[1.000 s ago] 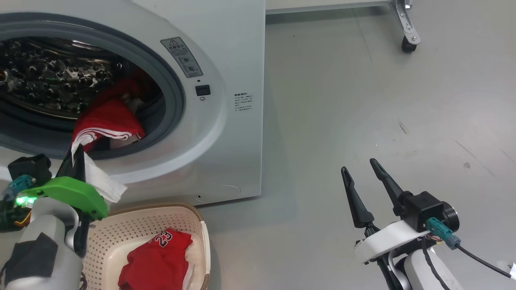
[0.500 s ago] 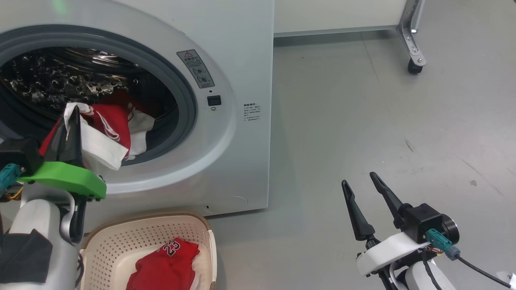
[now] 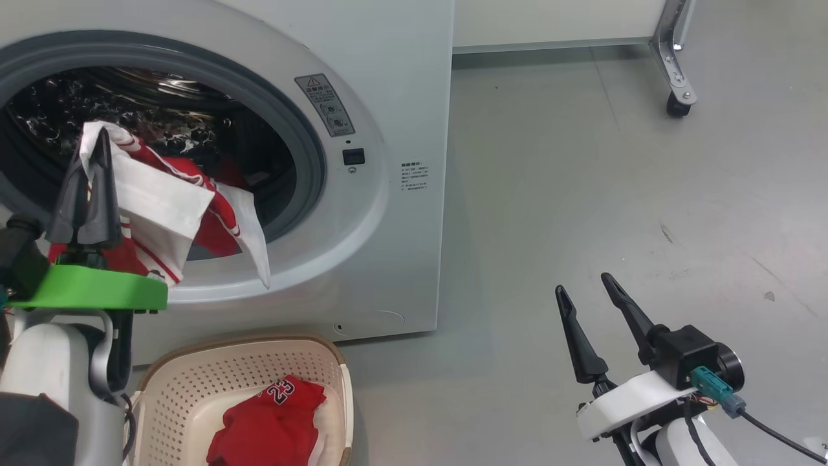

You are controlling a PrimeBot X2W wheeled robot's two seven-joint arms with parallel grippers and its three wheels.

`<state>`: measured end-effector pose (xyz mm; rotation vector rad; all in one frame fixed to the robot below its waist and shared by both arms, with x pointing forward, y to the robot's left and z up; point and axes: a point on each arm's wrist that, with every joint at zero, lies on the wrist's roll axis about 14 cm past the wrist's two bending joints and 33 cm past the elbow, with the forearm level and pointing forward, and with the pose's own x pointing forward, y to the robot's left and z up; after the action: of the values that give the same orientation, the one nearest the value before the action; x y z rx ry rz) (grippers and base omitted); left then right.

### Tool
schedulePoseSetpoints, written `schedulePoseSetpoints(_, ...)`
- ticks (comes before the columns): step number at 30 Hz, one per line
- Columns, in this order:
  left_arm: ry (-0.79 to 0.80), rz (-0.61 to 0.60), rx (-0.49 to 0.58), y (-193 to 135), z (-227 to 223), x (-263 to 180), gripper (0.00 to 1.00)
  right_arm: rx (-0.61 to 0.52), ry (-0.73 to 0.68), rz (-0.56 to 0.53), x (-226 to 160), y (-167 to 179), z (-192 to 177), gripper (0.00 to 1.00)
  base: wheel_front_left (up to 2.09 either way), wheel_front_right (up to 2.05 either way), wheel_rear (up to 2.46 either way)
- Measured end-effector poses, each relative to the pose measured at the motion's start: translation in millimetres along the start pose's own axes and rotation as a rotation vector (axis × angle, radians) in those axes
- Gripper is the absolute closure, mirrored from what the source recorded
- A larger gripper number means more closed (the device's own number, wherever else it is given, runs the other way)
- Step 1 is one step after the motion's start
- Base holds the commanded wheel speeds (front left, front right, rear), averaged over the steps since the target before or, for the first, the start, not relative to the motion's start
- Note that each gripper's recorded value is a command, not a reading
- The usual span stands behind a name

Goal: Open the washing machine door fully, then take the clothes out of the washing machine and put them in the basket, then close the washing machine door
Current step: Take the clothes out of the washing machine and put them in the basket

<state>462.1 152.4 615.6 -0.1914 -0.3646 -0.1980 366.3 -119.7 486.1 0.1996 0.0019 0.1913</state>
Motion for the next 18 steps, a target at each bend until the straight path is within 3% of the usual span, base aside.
schedulePoseSetpoints(13,-0.229,0.011,0.041,-3,70,-4,1.0,-0.008,0.01,0.025,4,5,-4,0.0,0.0,0.0,0.0)
schedulePoseSetpoints(18,-0.245,0.013,0.046,-4,74,-9,1.0,-0.007,0.015,0.027,5,6,-5,0.0,0.0,0.0,0.0)
